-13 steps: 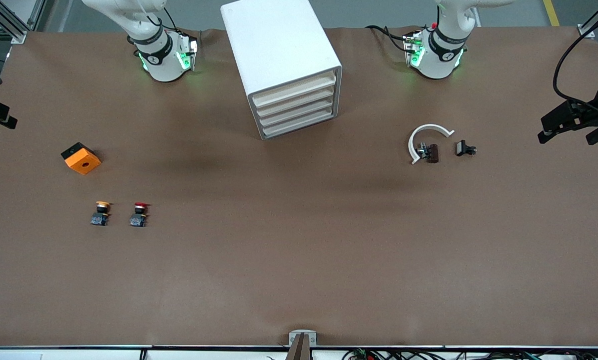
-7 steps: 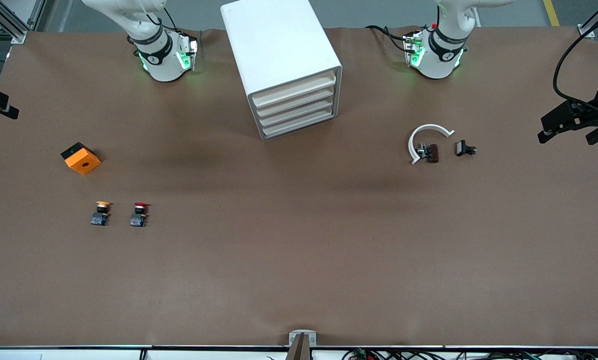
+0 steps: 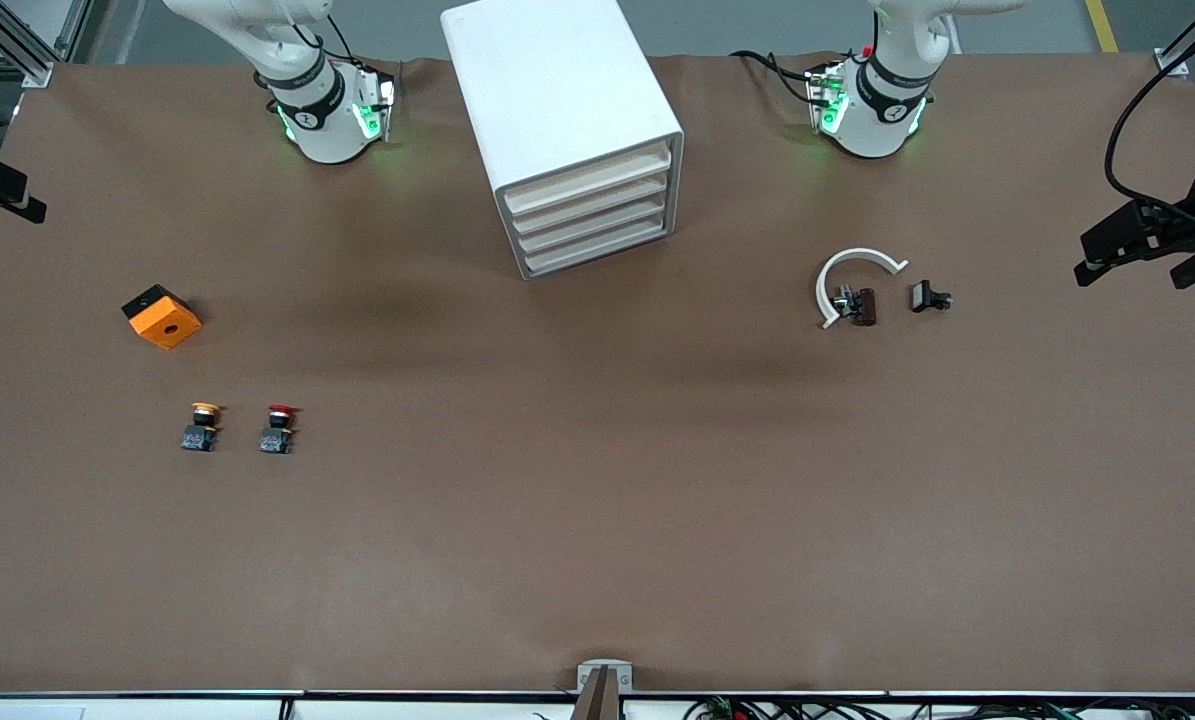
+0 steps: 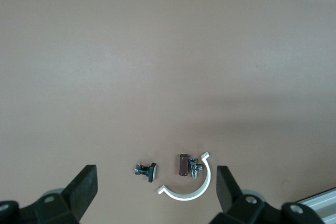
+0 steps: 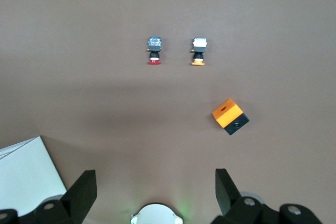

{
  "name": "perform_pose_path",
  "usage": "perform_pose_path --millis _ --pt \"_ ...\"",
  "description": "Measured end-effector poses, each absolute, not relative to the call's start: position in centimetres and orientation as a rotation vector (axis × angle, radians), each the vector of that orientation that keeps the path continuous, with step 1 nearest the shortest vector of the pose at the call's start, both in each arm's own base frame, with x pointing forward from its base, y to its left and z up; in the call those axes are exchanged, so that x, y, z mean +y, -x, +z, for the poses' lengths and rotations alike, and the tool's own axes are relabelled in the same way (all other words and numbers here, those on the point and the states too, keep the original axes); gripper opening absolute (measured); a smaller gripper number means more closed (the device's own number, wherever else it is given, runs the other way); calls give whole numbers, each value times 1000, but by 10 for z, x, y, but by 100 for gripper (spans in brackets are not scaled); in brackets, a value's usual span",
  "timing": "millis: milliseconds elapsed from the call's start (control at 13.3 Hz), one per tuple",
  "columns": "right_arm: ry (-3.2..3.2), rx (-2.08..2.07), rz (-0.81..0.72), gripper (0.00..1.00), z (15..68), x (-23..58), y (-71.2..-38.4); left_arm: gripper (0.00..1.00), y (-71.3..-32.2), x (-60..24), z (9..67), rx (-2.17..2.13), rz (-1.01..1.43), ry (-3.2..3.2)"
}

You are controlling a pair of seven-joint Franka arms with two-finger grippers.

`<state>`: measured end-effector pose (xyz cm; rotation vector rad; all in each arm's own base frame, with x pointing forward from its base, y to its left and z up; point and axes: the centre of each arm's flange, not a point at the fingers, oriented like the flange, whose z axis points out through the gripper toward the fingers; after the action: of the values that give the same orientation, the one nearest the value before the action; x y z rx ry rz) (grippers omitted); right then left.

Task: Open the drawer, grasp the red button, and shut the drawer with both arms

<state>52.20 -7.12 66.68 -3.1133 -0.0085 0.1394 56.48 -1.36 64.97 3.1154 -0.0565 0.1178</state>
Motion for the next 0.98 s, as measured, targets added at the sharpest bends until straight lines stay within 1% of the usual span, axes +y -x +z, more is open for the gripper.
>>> perform_pose_path --millis 225,976 --pt "3152 -46 109 100 674 -59 -521 100 -565 -14 650 -57 117 -3115" --pt "3113 5 37 100 682 -71 -518 100 -565 -14 649 -57 116 -3115"
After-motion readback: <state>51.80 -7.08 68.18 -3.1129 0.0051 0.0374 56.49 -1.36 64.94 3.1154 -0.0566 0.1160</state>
